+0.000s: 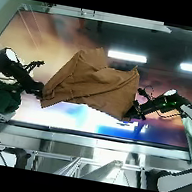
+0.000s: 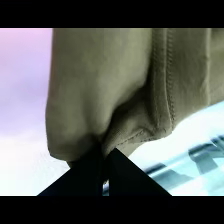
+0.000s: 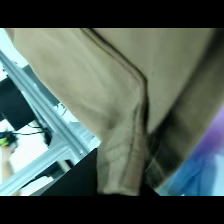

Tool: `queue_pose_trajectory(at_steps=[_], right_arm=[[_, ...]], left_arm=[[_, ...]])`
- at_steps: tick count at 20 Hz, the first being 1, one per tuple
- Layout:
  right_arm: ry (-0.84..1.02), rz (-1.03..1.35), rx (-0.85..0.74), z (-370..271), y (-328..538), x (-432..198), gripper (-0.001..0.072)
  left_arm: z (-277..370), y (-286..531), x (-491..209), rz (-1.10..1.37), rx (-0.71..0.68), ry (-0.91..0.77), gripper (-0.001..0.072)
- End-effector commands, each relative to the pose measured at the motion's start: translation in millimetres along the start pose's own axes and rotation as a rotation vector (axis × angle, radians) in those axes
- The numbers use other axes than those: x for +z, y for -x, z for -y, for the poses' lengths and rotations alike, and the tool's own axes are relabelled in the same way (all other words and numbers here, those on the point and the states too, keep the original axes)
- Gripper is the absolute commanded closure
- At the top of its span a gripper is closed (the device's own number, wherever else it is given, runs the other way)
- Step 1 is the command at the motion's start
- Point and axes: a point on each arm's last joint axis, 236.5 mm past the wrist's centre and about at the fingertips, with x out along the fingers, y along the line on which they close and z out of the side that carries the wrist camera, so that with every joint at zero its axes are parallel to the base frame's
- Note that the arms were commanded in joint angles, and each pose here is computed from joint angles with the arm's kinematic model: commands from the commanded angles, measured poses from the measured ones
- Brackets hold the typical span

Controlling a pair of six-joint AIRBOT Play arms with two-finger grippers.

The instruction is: Fold the shirts.

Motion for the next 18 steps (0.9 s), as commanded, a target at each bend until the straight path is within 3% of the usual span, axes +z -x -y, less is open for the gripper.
queue_pose_trajectory(at_steps=[1, 4, 7, 9, 11, 12, 14, 16, 18], right_arm=[[0.087, 0.058, 0.013, -30.9, 22.2, -2.0, 0.0693], [0.254, 0.257, -0.010, -83.4, 85.7, 1.2, 0.0693], [0.593, 0.654, 0.046, -213.3, 197.0, -14.8, 0.0693], [0.836, 0.904, -0.031, -297.3, 267.6, -59.6, 0.0692], [1.024, 1.142, -0.160, -367.7, 322.2, -113.2, 0.0692], [1.112, 1.256, -0.220, -400.0, 342.0, -144.7, 0.0692], [1.252, 1.439, -0.319, -449.0, 363.8, -202.3, 0.0692], [1.310, 1.568, -0.429, -470.8, 376.0, -236.3, 0.0693], [1.323, 1.607, -0.483, -473.0, 381.3, -242.2, 0.0693]], left_arm=[[10.4, 13.5, 15.6, 0.052, -0.032, -0.009, 0.0694], [68.0, 84.7, 39.0, 0.213, -0.180, -0.106, 0.0694], [182.0, 228.7, 35.9, 0.580, -0.483, -0.350, 0.0694], [258.8, 348.4, -9.3, 0.885, -0.685, -0.568, 0.0694], [314.9, 456.2, -79.6, 1.236, -0.734, -0.787, 0.0694], [335.7, 498.0, -115.8, 1.422, -0.658, -0.866, 0.0694], [356.3, 554.8, -163.0, 1.750, -0.331, -0.878, 0.0690], [354.0, 586.8, -183.7, 1.952, 0.060, -0.762, 0.0684], [337.2, 590.7, -182.5, 1.977, 0.251, -0.609, 0.0684]])
